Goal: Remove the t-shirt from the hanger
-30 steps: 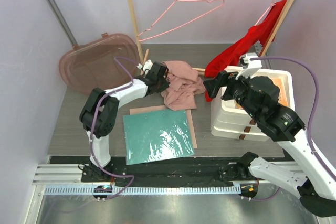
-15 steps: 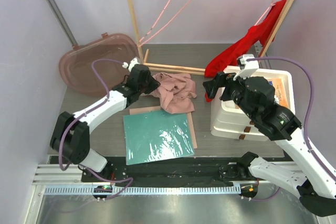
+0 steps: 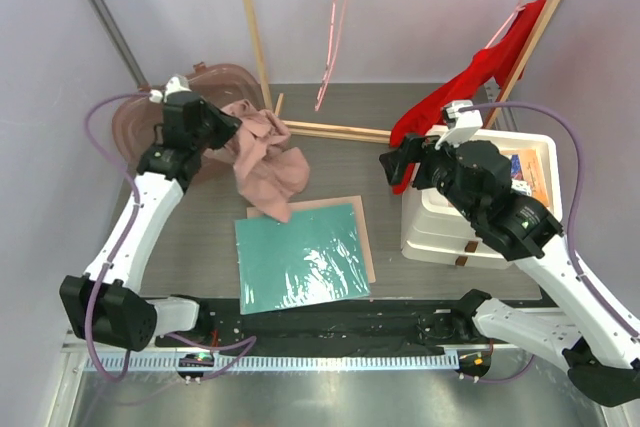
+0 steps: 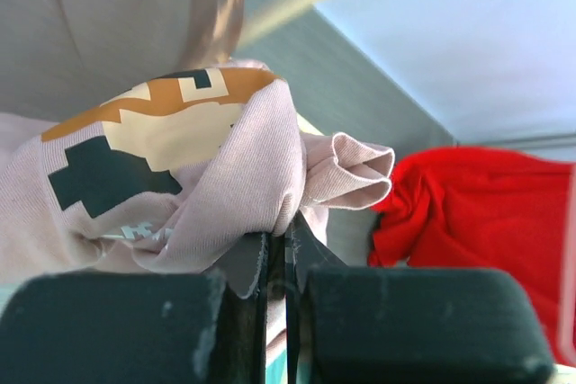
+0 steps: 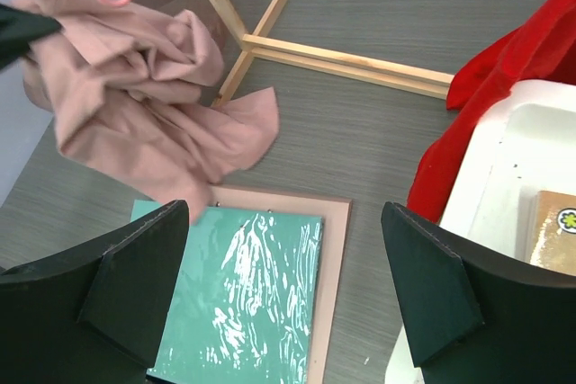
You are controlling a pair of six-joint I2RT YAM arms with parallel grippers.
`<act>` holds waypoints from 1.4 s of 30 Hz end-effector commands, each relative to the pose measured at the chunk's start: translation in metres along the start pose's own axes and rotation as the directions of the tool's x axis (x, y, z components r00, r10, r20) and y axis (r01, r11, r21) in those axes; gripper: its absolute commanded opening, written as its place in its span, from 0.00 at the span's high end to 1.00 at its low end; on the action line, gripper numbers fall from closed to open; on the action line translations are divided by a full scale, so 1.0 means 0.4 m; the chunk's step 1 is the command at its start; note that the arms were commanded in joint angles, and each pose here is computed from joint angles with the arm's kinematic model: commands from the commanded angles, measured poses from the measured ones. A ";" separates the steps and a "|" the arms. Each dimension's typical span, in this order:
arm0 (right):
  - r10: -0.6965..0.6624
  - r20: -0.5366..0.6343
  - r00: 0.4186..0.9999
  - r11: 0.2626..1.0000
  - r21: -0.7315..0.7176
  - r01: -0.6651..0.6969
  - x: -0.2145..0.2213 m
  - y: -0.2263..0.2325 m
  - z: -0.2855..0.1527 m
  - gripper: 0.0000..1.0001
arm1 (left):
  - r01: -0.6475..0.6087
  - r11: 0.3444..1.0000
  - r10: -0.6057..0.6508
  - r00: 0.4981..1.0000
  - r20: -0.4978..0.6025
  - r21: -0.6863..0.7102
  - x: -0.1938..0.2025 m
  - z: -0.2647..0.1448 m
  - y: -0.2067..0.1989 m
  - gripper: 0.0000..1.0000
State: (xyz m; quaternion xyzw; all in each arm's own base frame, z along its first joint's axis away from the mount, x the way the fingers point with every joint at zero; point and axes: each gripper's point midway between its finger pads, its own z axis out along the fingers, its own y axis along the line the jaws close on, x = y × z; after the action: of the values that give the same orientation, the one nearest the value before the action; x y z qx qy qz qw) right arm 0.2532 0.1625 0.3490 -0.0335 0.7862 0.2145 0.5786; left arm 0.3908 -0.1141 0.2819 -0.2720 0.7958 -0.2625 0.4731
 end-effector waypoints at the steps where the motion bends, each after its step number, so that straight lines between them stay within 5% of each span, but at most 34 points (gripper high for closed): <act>1: 0.037 0.032 0.999 0.999 -0.038 -0.036 -0.026 0.027 0.008 0.07 | -0.082 0.994 0.073 0.990 0.120 0.078 -0.161 -0.092 -0.090 1.00; 11: 0.041 0.041 0.998 0.998 -0.047 -0.039 -0.039 0.033 0.006 0.07 | -0.174 0.984 0.148 0.918 0.369 0.038 -0.361 -0.143 -0.169 1.00; 18: 0.038 0.052 0.998 0.998 -0.047 -0.035 -0.054 0.032 -0.011 0.07 | -0.152 0.985 0.167 0.750 0.640 -0.080 -0.503 -0.198 -0.139 1.00; 22: 0.027 0.057 0.998 0.999 -0.036 -0.025 -0.059 0.025 -0.018 0.07 | -0.131 0.991 0.100 0.628 0.772 -0.022 -0.582 -0.237 -0.180 1.00; 32: 0.035 0.038 0.999 0.998 -0.057 -0.033 -0.057 0.038 -0.019 0.07 | 0.007 1.000 0.017 0.450 0.893 -0.023 -0.727 -0.203 -0.215 1.00; 35: 0.037 0.041 0.998 0.997 -0.063 -0.035 -0.061 0.039 -0.027 0.07 | 0.030 0.996 0.064 0.448 0.892 -0.087 -0.744 -0.142 -0.202 0.98; 38: 0.037 0.045 0.998 0.998 -0.062 -0.034 -0.065 0.037 -0.033 0.07 | -0.008 0.988 0.136 0.532 0.836 -0.155 -0.721 -0.054 -0.197 0.94; 42: 0.032 0.047 0.998 0.998 -0.052 -0.030 -0.062 0.031 -0.034 0.07 | 0.070 0.974 0.121 0.640 0.759 -0.214 -0.630 0.009 -0.101 0.77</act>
State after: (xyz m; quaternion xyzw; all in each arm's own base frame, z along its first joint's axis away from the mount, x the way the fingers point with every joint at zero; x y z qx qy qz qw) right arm 0.2503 0.1687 0.3551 -0.0378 0.7863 0.2317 0.5715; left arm 0.5179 0.0192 0.4814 -0.3531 0.5387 -0.0282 0.7644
